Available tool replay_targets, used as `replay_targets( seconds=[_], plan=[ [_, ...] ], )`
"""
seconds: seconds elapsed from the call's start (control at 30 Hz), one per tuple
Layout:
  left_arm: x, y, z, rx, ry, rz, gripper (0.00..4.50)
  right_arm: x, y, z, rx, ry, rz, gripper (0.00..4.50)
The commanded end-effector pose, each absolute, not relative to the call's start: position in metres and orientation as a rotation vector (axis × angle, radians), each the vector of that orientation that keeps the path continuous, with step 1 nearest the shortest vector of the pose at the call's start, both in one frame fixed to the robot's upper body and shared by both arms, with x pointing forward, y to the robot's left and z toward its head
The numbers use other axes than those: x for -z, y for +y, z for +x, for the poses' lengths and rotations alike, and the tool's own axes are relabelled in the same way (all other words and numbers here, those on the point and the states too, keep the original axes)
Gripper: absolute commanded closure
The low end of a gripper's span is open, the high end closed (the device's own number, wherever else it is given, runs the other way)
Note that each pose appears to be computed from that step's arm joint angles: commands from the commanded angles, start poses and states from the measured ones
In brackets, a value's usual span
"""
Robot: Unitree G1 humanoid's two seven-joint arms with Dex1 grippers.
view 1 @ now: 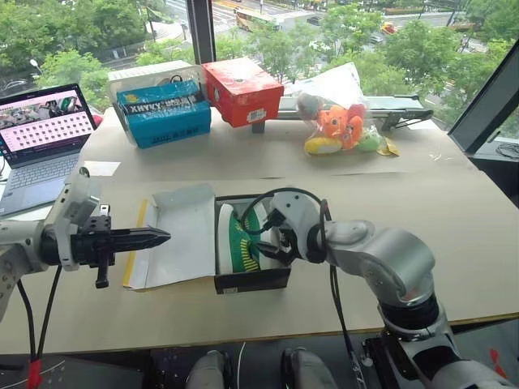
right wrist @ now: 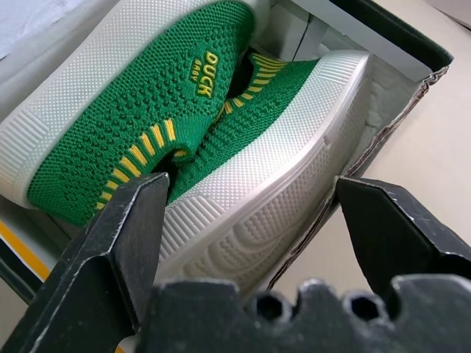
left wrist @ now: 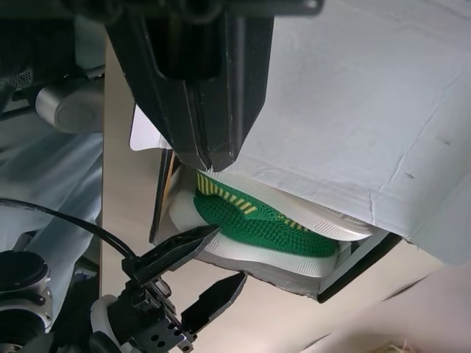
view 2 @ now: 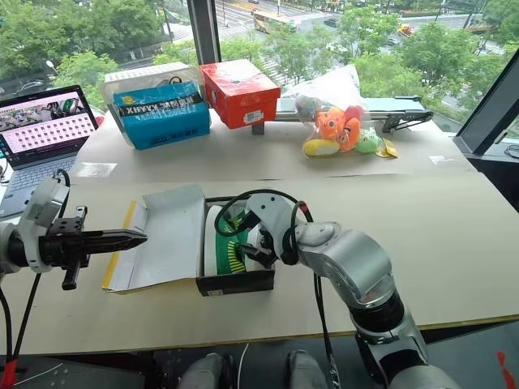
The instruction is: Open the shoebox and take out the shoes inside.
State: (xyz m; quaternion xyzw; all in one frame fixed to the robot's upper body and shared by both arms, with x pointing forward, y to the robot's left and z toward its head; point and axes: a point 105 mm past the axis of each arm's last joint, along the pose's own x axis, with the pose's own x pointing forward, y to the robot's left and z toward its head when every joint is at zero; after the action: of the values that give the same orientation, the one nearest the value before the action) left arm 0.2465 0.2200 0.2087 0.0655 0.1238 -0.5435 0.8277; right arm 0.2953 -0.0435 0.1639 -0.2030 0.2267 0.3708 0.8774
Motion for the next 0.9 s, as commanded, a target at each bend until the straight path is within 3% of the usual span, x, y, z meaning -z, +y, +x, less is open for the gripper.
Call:
replay_targets(
  seconds=[0.03,0.43,0.63,0.9],
  plan=[
    [-0.217,0.215,0.245,1.171,0.228,0.177,4.50,-0.172,-0.044,0.293,-0.794,0.456,-0.446,0.33],
    [-0.218,0.213,0.245,1.172,0.230,0.180,4.50,-0.196,-0.037,0.288,-0.844,0.377,-0.462,0.33],
    [-0.218,0.212,0.246,1.171,0.230,0.183,4.50,-0.170,-0.036,0.286,-0.858,0.477,-0.375,0.33],
    [-0.219,0.213,0.246,1.164,0.228,0.185,4.50,-0.138,-0.042,0.300,-0.711,0.595,-0.248,0.33]
  ],
)
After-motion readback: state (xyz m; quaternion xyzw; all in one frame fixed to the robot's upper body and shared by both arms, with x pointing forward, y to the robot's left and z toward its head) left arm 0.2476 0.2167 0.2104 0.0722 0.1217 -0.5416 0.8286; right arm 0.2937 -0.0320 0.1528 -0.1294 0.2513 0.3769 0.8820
